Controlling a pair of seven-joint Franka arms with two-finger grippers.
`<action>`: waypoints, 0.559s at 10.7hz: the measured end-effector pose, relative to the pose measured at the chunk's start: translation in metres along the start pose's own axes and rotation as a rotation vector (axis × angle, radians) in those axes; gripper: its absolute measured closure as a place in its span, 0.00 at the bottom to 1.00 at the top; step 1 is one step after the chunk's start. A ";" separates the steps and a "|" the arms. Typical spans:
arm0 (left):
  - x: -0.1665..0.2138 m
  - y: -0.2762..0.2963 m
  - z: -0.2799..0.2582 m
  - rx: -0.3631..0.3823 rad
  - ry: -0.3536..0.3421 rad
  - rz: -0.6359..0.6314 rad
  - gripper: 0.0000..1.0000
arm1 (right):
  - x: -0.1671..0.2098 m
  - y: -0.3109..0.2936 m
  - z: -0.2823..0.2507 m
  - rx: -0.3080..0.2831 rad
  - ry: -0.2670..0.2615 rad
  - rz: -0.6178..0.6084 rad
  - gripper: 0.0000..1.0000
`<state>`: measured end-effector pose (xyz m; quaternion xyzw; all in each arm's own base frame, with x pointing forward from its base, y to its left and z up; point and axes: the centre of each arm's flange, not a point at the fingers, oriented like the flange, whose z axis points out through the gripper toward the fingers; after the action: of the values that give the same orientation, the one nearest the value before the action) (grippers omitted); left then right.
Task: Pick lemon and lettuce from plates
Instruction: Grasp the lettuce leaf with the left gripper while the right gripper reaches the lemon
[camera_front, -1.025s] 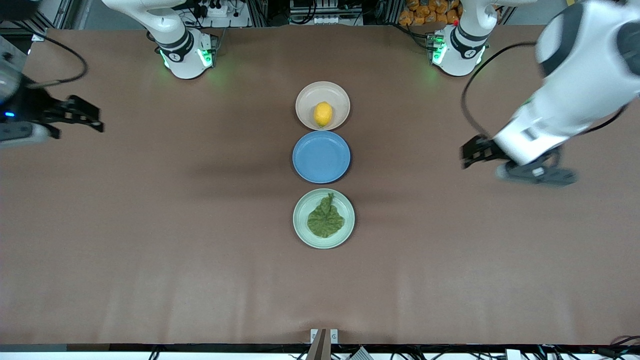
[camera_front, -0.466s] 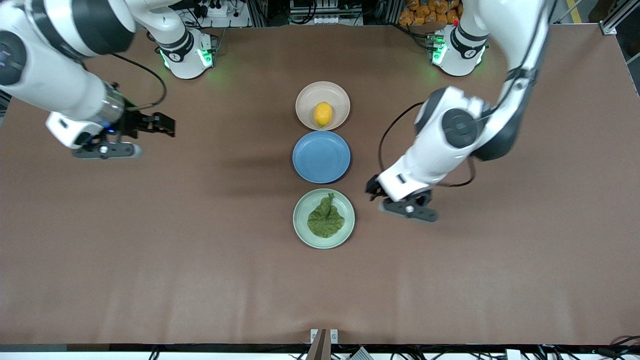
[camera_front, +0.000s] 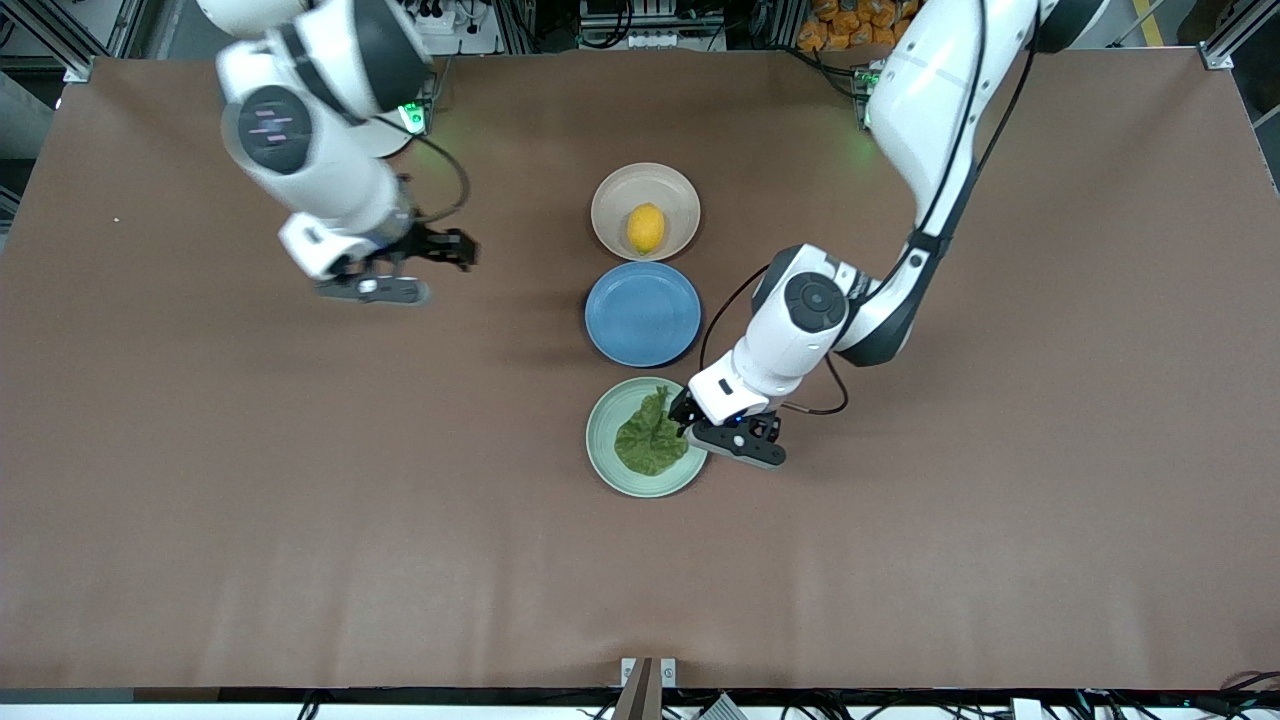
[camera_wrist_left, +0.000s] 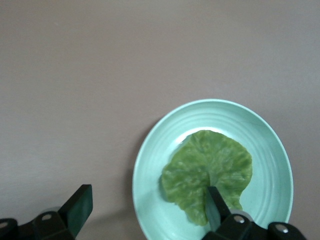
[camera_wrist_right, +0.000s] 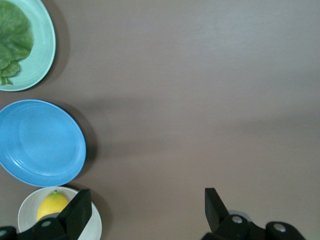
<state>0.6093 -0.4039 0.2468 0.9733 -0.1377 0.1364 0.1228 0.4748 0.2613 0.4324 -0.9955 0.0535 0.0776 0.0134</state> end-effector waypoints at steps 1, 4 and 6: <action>-0.006 0.007 0.011 -0.004 -0.004 0.011 0.00 | -0.009 -0.009 0.026 0.006 0.000 -0.001 0.00; -0.020 0.052 0.015 -0.025 -0.005 0.000 0.00 | -0.019 -0.012 0.052 0.020 -0.044 0.011 0.00; -0.032 0.071 0.024 -0.006 0.005 -0.017 0.00 | -0.029 -0.028 0.063 0.030 -0.073 0.032 0.00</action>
<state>0.5641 -0.4697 0.2289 0.9738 -0.1293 0.1371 0.1274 0.4397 0.2943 0.3754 -0.9907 0.0699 0.1133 0.0290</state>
